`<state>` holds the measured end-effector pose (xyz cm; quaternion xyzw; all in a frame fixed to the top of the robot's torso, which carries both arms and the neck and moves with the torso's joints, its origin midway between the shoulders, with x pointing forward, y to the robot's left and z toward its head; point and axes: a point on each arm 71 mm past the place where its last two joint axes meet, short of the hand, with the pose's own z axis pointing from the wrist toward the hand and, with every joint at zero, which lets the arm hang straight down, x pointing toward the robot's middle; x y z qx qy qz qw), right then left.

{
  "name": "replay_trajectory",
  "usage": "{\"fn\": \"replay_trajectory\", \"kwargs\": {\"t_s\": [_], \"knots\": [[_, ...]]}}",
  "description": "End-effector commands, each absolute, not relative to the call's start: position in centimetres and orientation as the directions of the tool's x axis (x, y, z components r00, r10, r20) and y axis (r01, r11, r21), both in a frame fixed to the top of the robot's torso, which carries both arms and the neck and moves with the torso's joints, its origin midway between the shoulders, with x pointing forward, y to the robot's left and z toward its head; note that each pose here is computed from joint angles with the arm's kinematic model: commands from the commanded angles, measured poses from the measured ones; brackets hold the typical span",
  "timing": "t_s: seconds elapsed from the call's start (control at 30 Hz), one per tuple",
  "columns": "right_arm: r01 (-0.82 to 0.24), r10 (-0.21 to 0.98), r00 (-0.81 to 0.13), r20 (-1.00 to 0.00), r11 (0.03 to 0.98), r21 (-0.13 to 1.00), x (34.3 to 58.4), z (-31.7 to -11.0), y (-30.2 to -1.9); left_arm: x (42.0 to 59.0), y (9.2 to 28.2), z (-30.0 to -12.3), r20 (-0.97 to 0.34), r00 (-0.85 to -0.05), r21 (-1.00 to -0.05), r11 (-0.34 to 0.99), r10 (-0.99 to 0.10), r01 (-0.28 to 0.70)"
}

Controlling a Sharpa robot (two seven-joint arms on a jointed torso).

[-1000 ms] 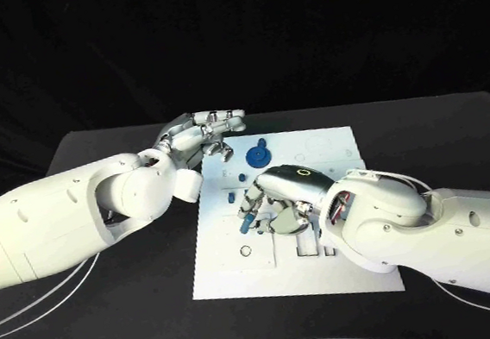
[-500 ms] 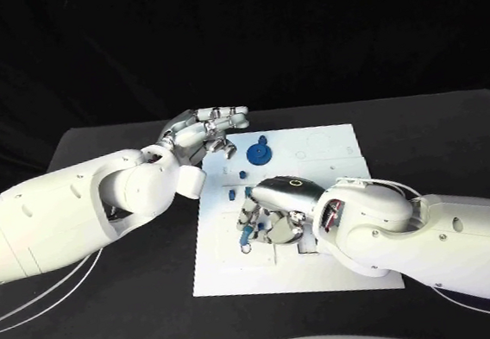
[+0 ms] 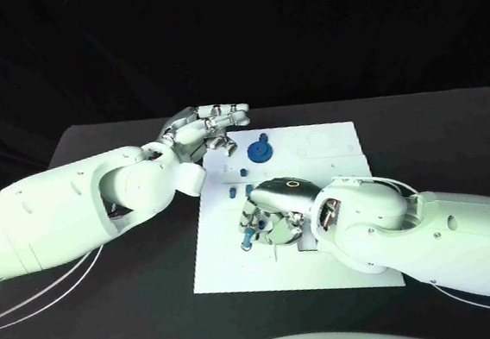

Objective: Assemble the parts on the task board

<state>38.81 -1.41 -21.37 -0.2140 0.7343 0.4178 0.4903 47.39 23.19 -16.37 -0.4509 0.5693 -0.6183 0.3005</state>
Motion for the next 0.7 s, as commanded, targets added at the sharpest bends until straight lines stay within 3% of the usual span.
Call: {"fn": "replay_trajectory", "kwargs": {"t_s": [0.03,0.7], "knots": [[-0.736,0.048,-0.425,-0.904,0.563,0.376,38.62,-21.89,-1.22,47.31,22.91,-16.25,0.222,-0.433,-0.974,-0.178,-0.873,-0.14],[-0.747,-0.008,-0.415,-0.91,0.574,0.336,38.16,-22.56,-0.51,47.3,22.95,-16.26,0.222,-0.434,-0.974,-0.177,-0.873,-0.142]]}}
